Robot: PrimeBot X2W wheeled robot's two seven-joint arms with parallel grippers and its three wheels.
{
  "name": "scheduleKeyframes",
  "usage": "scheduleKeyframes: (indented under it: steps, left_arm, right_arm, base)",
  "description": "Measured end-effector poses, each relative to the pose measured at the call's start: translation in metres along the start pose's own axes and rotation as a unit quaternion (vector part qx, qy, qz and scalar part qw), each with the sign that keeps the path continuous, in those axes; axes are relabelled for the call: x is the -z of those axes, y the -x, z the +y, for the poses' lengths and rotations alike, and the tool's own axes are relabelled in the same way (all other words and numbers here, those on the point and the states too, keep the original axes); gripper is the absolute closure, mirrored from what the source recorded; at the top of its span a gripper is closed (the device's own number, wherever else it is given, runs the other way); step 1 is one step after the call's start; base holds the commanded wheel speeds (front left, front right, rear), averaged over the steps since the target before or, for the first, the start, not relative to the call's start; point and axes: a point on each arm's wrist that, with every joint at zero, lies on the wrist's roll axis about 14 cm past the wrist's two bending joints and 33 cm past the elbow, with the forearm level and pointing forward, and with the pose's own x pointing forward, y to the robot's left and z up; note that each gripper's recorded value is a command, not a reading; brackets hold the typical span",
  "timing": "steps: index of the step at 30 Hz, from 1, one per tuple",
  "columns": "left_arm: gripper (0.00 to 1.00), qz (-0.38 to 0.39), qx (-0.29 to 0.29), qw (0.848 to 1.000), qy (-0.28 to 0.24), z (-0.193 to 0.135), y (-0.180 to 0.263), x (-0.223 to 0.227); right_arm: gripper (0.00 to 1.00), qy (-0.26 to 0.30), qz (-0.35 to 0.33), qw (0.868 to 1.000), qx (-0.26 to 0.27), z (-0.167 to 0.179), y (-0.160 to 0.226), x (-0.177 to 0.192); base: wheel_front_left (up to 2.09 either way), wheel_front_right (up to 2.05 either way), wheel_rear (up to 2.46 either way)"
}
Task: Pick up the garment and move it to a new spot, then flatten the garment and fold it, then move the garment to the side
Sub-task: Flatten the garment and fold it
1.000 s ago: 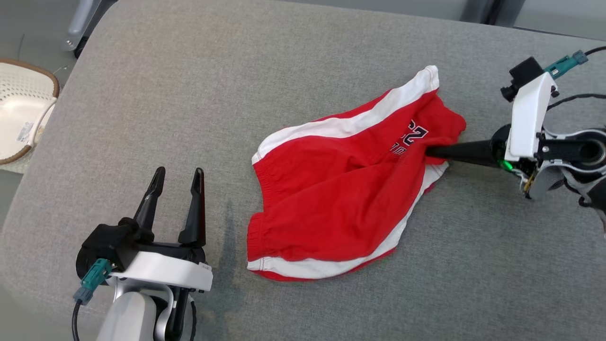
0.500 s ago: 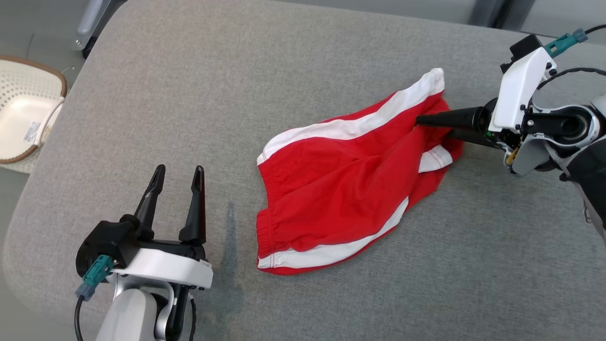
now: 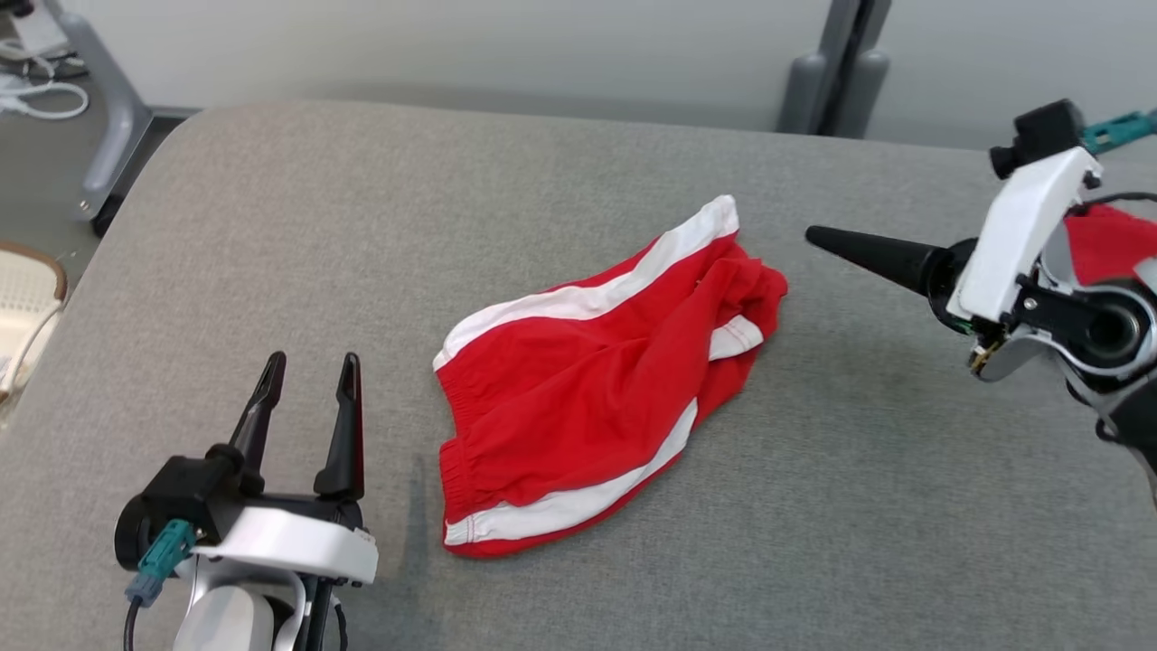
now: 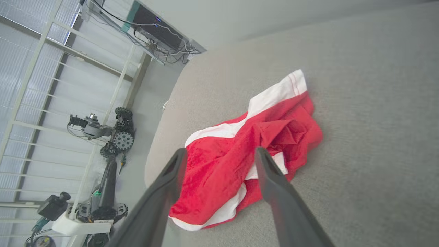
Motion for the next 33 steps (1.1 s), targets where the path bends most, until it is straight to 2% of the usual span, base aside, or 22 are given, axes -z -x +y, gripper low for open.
scheduleKeyframes:
  steps: [2, 4, 7, 8, 12, 13, 18, 28, 33]
  left_arm:
    - [0.00, -0.001, 0.005, 1.000, 0.001, -0.004, 0.002, 0.000]
    - [0.00, -0.004, 0.008, 1.000, 0.002, -0.005, 0.002, -0.002]
    - [0.00, -0.007, 0.014, 1.000, 0.003, -0.010, 0.004, -0.004]
    - [0.00, -0.007, 0.014, 1.000, 0.003, -0.010, 0.004, -0.004]
    - [0.00, -0.012, 0.021, 1.000, 0.004, -0.014, 0.006, -0.007]
    - [0.00, -0.014, 0.026, 1.000, 0.006, -0.017, 0.007, -0.009]
    - [0.00, -0.016, 0.032, 0.999, 0.007, -0.021, 0.012, -0.010]
    - [0.00, -0.028, 0.032, 0.999, 0.009, -0.023, 0.022, -0.017]
    - [0.00, -0.025, 0.034, 0.999, 0.012, -0.025, 0.026, -0.015]
  right_arm:
    - [0.00, 0.040, -0.061, 0.997, 0.010, 0.001, 0.016, -0.011]
    - [0.00, 0.075, -0.121, 0.989, 0.033, -0.007, 0.033, -0.022]
    - [0.00, 0.099, -0.177, 0.979, 0.034, -0.004, 0.047, -0.018]
    - [0.00, 0.099, -0.177, 0.979, 0.034, -0.004, 0.047, -0.018]
    - [0.00, 0.138, -0.244, 0.959, 0.042, -0.002, 0.067, -0.017]
    - [0.00, 0.142, -0.277, 0.949, 0.047, -0.004, 0.077, -0.016]
    - [0.00, 0.181, -0.331, 0.924, 0.066, -0.010, 0.098, -0.007]
    - [0.00, 0.210, -0.415, 0.877, 0.121, -0.019, 0.131, 0.011]
    - [0.00, 0.214, -0.426, 0.865, 0.159, -0.027, 0.137, 0.035]
  base:
    - [0.00, 0.00, 0.00]
    - [0.00, 0.00, 0.00]
    - [0.00, 0.00, 0.00]
    - [0.00, 0.00, 0.00]
    - [0.00, 0.00, 0.00]
    - [0.00, 0.00, 0.00]
    - [0.00, 0.00, 0.00]
    - [0.00, 0.00, 0.00]
    - [0.00, 0.00, 0.00]
